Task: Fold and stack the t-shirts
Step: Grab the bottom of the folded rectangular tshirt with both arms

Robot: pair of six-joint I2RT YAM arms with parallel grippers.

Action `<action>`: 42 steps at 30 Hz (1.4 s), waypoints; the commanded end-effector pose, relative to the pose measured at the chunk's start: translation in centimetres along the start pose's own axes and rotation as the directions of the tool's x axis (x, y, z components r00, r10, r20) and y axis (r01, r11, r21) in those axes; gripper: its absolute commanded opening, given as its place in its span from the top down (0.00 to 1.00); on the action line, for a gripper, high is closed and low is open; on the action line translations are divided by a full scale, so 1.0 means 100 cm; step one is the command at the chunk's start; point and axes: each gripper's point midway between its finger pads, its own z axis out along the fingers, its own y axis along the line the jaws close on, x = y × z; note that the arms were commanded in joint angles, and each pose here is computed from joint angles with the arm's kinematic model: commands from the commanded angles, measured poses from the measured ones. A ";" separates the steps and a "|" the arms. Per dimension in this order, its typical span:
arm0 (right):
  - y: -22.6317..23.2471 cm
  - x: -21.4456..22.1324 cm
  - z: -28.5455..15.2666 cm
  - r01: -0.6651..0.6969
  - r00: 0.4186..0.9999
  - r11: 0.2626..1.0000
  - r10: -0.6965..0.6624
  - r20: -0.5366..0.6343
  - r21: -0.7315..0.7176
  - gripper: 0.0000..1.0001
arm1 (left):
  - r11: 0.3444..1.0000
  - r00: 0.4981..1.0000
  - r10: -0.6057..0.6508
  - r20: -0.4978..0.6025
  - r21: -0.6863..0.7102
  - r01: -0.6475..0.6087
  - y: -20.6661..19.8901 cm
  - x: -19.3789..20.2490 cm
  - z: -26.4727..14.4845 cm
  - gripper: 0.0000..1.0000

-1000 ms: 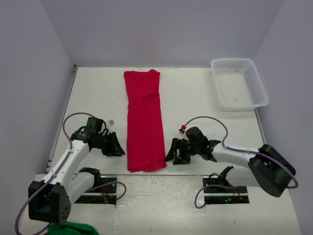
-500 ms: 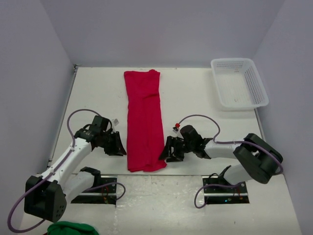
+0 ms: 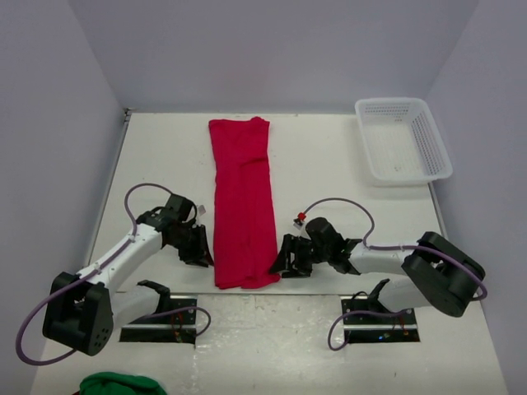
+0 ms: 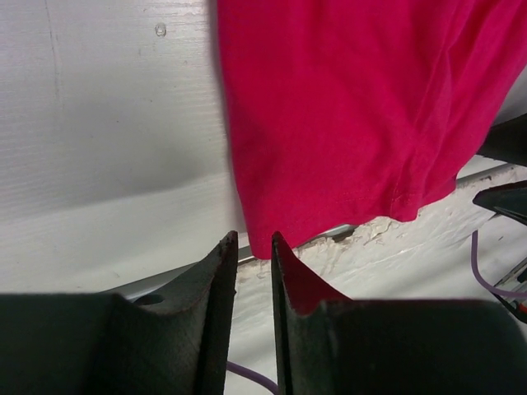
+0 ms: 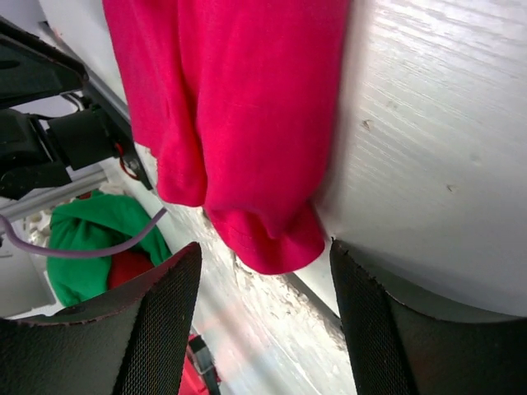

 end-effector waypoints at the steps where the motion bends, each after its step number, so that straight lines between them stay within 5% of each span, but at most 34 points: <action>1: -0.011 0.004 0.008 -0.025 1.000 1.000 0.025 -0.010 0.011 0.34 | 1.000 0.999 0.007 0.037 0.007 -0.007 -0.009 -0.010 -0.008 0.75; 13: -0.015 0.010 0.004 -0.052 0.999 0.999 0.052 -0.009 0.011 0.45 | 0.999 1.000 0.005 0.027 0.034 -0.006 -0.014 -0.005 -0.008 0.75; 21: -0.014 0.008 0.006 -0.050 0.999 0.999 0.050 0.002 0.016 0.72 | 0.999 1.000 0.018 0.012 0.028 -0.019 -0.014 -0.002 -0.005 0.75; 30: -0.017 0.005 0.010 -0.046 0.999 0.997 0.047 -0.010 0.055 0.60 | 0.997 0.998 0.051 0.031 0.050 -0.053 -0.024 -0.008 -0.014 0.76; 42: -0.023 -0.002 0.000 -0.025 0.999 0.992 0.020 0.048 0.122 0.57 | 0.996 0.997 0.063 0.044 0.062 -0.065 -0.029 -0.013 -0.018 0.76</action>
